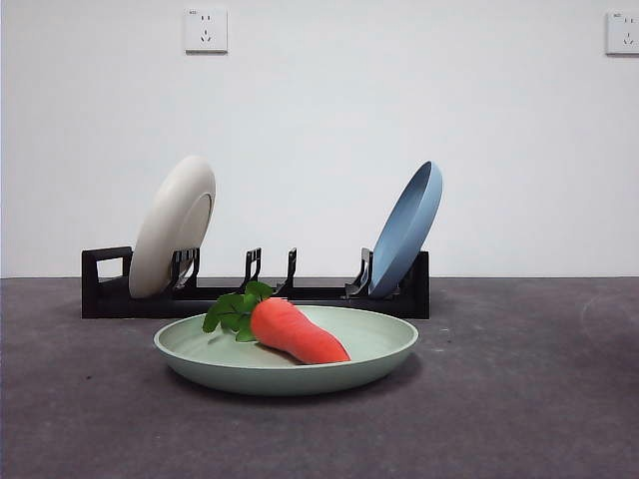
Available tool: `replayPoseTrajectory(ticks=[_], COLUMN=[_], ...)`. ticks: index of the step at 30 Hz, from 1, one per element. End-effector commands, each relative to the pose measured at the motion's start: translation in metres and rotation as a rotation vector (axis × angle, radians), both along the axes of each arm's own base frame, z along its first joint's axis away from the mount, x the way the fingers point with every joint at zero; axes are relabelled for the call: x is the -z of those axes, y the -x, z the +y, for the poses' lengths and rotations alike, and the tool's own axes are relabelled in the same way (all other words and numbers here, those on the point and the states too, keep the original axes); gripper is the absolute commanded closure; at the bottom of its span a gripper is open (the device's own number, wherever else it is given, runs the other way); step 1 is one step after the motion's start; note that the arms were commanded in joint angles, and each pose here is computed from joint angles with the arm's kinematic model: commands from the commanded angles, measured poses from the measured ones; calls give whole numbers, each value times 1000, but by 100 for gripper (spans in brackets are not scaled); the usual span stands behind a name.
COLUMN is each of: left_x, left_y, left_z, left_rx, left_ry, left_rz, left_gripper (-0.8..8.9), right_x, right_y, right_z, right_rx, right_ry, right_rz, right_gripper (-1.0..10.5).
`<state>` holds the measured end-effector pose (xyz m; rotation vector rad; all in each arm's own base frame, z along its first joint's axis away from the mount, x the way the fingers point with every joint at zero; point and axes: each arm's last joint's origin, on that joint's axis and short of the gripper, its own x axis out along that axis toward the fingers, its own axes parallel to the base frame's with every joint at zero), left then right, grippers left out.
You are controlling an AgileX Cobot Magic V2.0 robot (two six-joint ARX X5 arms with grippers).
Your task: Take the green plate from the plate rack,put the plate on the table,take the carrot from the table,put the carrot in the plate
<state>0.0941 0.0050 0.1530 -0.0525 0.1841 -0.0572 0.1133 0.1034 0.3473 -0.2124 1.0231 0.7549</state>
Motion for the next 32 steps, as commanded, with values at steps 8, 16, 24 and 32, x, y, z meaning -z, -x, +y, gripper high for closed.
replayPoseTrajectory(ticks=[8,16,24,32], left_x=[4,4,4,4], left_y=[0,0,0,0], left_z=[0,0,0,0], left_rx=[-9,-8,-8,-9], left_ry=[11,11,11,11], left_rz=[15,15,15,15], left_gripper=[815,815,815,815], right_x=[-12,53,117,175], right_y=[-10,7,16,19], right_z=[-41,-77,-88,-90], right_rx=[93,305,506,603], right_ry=[-364,-377,-367,-378], right_rz=[-442,-678,-871,-815], right_gripper=[943,943,942,943])
